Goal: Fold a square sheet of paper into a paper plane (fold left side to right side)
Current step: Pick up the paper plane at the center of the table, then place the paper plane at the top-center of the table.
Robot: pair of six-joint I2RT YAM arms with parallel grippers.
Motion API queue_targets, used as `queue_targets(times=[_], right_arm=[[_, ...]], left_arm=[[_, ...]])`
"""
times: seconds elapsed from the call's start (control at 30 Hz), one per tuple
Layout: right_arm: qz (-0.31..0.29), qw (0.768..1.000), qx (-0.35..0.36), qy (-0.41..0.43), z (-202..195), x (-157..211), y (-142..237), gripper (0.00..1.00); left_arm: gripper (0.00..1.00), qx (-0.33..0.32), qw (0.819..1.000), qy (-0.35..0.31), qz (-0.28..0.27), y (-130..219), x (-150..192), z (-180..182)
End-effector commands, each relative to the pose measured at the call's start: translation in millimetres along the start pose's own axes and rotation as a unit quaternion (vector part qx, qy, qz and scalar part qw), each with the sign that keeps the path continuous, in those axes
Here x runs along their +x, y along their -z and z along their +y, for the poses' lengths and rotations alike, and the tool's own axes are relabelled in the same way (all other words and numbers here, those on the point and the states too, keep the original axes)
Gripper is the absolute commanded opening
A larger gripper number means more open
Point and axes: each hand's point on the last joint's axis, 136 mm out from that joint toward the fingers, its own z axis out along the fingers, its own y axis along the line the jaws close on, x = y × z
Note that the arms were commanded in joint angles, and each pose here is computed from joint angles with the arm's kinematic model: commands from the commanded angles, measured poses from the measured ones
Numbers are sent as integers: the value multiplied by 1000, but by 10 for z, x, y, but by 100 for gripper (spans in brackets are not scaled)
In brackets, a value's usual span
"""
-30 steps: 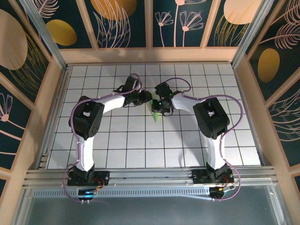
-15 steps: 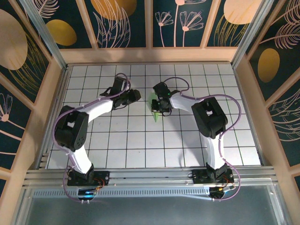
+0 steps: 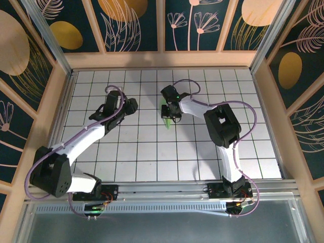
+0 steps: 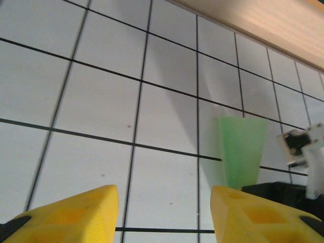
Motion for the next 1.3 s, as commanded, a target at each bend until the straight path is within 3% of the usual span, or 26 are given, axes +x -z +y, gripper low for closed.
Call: queue_targets(times=[0.0, 0.17, 0.53, 1.17, 1.27], right_arm=[[-17, 999, 34, 0, -186, -310, 155, 1], [-21, 998, 65, 4, -338, -608, 174, 0], [3, 996, 90, 7, -667, -897, -75, 0], [37, 995, 89, 6, -783, -783, -366, 2], [40, 995, 91, 5, -795, -764, -402, 7]], left_arm=[[54, -41, 998, -32, -30, 185, -58, 217], [58, -33, 996, -47, -66, 412, -71, 298], [83, -3, 992, -28, -124, 646, -95, 353], [87, 10, 994, -28, -101, 532, -58, 262], [87, 11, 994, -28, -101, 530, -61, 257]])
